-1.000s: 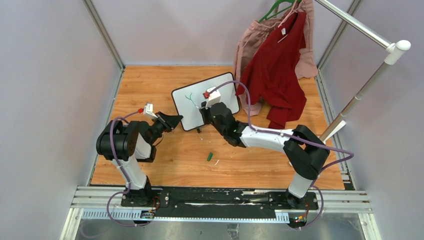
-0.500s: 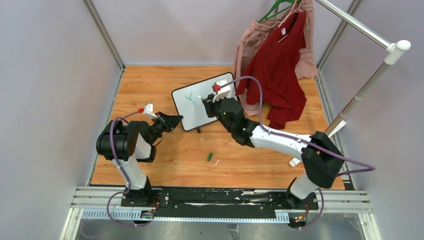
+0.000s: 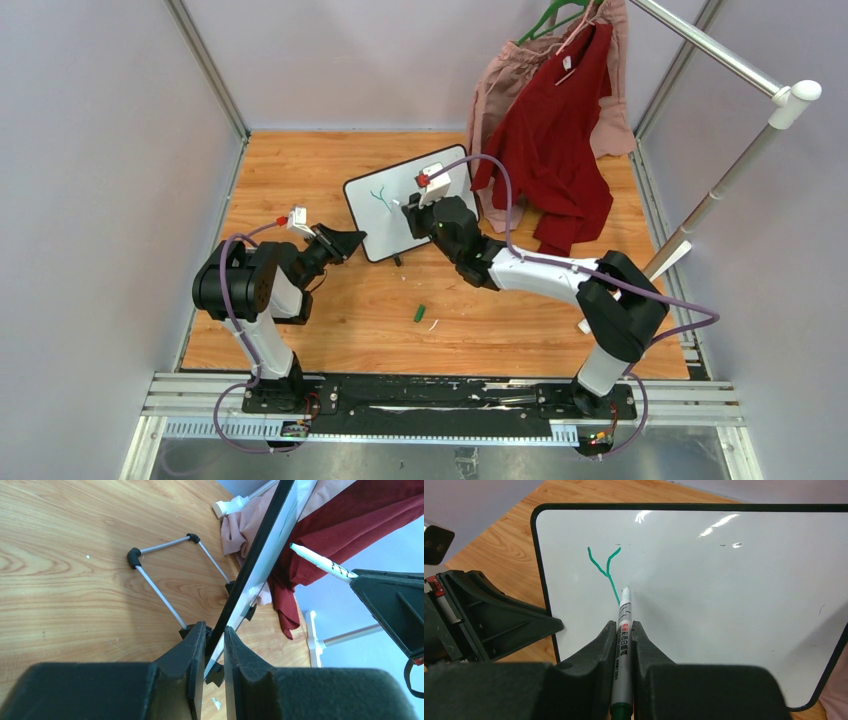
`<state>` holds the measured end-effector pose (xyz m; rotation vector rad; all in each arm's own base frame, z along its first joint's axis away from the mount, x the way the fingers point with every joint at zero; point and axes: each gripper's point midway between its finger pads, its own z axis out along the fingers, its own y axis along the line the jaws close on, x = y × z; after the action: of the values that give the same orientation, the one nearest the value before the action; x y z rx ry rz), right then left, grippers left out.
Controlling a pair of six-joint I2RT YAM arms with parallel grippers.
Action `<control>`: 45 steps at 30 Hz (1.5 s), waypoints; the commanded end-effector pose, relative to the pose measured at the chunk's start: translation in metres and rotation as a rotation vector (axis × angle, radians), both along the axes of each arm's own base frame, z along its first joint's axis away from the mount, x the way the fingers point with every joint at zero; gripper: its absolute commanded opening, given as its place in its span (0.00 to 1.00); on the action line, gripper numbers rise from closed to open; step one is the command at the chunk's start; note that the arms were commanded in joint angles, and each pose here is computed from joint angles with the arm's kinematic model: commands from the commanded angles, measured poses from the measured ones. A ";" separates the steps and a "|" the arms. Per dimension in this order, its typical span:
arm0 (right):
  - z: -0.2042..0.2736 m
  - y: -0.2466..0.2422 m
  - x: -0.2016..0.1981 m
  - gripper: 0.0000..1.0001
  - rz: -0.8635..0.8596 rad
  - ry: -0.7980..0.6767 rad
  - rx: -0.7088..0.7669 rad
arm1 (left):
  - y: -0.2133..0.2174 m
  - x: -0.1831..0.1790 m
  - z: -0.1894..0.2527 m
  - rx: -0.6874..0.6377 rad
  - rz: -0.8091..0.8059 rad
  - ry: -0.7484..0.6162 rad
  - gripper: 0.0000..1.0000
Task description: Write a sentence on the whiteboard
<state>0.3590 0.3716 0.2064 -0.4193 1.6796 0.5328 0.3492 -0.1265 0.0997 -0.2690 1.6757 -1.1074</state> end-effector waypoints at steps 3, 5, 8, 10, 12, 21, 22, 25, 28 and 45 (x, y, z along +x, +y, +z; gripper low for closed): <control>0.024 0.003 0.012 0.00 -0.007 -0.044 0.057 | 0.000 -0.001 0.004 0.012 -0.005 -0.033 0.02; 0.024 0.003 0.013 0.00 -0.009 -0.042 0.061 | 0.000 -0.001 0.004 0.012 -0.005 -0.033 0.02; 0.021 0.003 0.015 0.00 -0.014 -0.034 0.056 | 0.000 -0.001 0.004 0.011 -0.005 -0.033 0.02; 0.021 0.004 0.017 0.00 -0.016 -0.030 0.055 | 0.000 -0.001 0.004 0.012 -0.007 -0.033 0.02; 0.020 0.005 0.018 0.00 -0.016 -0.026 0.050 | 0.000 -0.001 0.005 0.013 -0.006 -0.035 0.01; 0.008 0.005 0.018 0.00 -0.014 0.000 0.026 | 0.000 -0.001 0.006 0.011 -0.007 -0.038 0.01; 0.006 0.005 0.018 0.00 -0.015 0.002 0.024 | -0.001 -0.001 0.006 0.011 -0.008 -0.038 0.01; 0.000 0.005 0.016 0.00 -0.011 0.013 0.014 | -0.001 -0.001 0.006 0.011 -0.009 -0.037 0.01; -0.003 0.005 0.015 0.00 -0.007 0.021 0.008 | 0.000 -0.001 0.007 0.010 -0.006 -0.039 0.01; -0.017 -0.010 0.010 0.00 -0.029 0.044 -0.026 | 0.000 -0.001 0.009 0.010 -0.007 -0.045 0.00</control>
<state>0.3667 0.3748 0.1952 -0.4221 1.7116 0.5321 0.3491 -0.1266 0.0996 -0.2685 1.6766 -1.1077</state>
